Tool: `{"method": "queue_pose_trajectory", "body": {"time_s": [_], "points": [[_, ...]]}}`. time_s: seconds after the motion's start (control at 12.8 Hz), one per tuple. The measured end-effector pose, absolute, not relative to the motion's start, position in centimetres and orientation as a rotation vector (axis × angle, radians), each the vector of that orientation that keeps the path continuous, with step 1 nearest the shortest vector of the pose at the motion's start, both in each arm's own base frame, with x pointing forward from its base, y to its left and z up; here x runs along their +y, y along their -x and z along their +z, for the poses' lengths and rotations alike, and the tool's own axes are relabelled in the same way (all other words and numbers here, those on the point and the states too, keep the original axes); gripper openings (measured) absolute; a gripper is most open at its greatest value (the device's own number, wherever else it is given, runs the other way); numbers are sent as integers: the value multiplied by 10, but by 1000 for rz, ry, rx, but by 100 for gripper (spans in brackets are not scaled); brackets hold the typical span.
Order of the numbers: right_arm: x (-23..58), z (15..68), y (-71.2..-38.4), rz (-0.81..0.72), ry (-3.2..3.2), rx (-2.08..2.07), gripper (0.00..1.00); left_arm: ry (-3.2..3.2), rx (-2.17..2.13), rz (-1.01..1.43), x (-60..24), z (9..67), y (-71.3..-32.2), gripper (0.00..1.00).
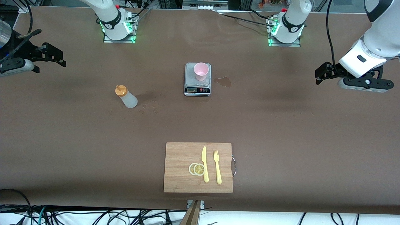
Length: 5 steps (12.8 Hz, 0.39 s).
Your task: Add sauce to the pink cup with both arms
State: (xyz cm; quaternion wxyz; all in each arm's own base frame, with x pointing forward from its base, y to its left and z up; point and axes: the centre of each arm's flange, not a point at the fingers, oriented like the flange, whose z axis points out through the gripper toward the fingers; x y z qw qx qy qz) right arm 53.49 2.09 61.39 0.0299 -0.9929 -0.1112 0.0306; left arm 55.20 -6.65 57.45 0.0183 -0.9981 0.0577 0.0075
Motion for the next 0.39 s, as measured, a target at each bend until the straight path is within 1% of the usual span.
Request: {"method": "queue_pose_trajectory", "body": {"time_s": [0.39], "points": [[22, 618, -535, 86, 3090, -355, 100, 3100, 179, 28, -67, 573, -553, 100]]}}
